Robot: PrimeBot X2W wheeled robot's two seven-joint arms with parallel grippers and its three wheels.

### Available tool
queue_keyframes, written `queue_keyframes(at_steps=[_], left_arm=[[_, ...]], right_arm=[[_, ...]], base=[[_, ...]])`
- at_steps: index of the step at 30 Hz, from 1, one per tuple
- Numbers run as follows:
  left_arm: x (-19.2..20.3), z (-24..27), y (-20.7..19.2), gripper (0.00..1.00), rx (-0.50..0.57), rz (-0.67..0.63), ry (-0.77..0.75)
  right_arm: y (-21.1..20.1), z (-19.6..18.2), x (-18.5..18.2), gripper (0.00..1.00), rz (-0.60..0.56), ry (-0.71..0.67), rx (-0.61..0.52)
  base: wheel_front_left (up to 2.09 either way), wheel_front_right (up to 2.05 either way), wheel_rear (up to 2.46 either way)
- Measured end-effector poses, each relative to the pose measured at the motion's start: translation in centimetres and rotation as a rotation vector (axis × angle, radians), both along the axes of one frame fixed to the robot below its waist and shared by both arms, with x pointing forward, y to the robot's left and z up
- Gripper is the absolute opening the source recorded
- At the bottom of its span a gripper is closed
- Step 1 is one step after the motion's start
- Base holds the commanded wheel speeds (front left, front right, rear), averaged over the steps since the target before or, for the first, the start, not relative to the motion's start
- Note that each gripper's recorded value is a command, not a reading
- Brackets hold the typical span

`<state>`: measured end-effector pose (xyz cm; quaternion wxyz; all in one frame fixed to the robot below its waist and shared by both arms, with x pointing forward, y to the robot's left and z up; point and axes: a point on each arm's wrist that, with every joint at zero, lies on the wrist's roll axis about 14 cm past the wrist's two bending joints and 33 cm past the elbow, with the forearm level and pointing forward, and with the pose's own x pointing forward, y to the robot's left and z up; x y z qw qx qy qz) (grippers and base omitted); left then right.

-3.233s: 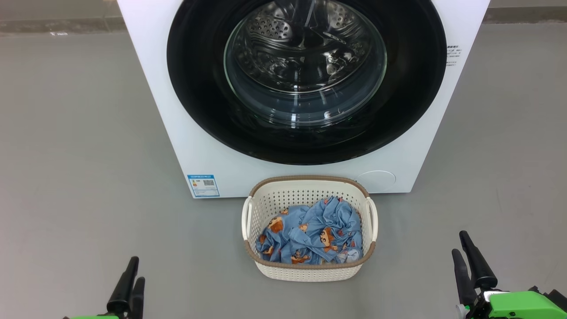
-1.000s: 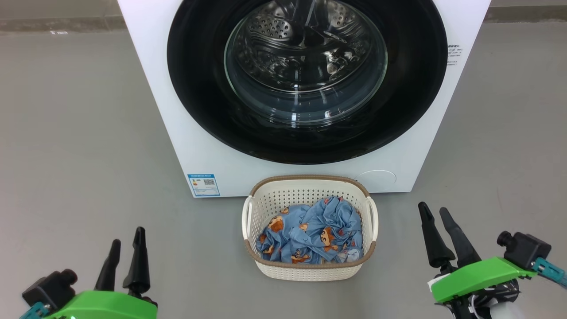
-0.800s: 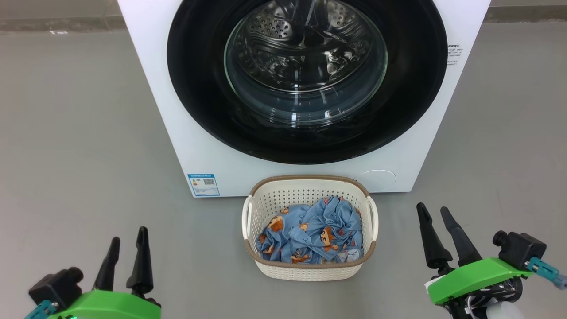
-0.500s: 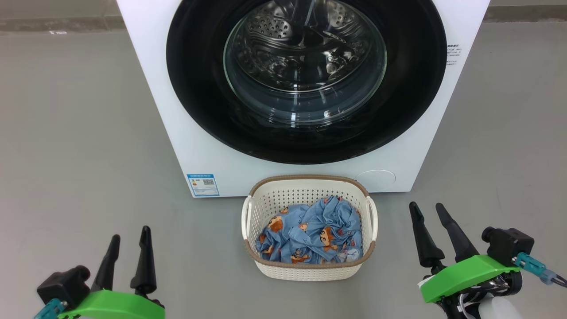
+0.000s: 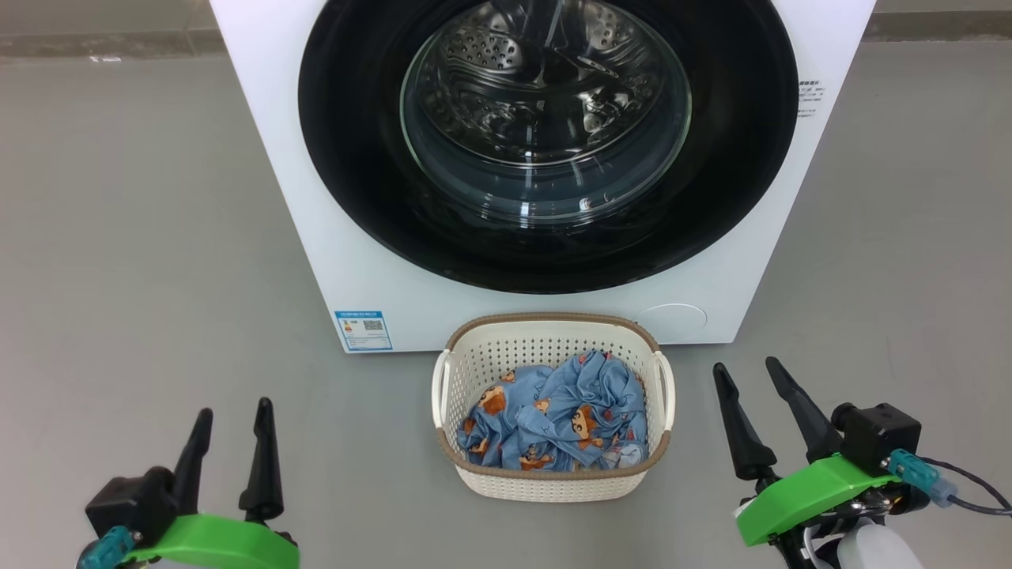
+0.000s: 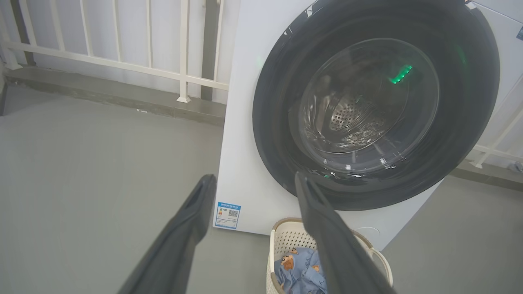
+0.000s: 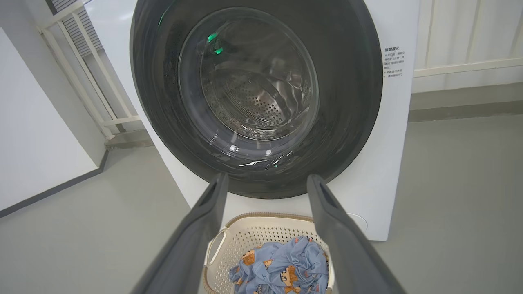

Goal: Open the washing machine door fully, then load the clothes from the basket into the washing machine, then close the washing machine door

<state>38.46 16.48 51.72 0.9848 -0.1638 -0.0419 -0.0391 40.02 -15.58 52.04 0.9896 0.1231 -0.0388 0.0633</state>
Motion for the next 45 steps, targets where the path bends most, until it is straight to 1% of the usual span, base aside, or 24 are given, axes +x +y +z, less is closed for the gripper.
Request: queue_keyframes(at_steps=[12,45], left_arm=[[-0.06,0.45,-0.36,1.00,0.114,-0.010,-0.037],[0.04,0.60,-0.33,1.00,0.112,-0.008,-0.046]], right_arm=[[0.39,0.62,0.38,1.00,0.013,-0.045,-0.140],[0.30,0.65,0.63,1.00,0.007,-0.045,-0.137]], base=[[0.00,0.00,0.00],[0.00,0.00,0.00]])
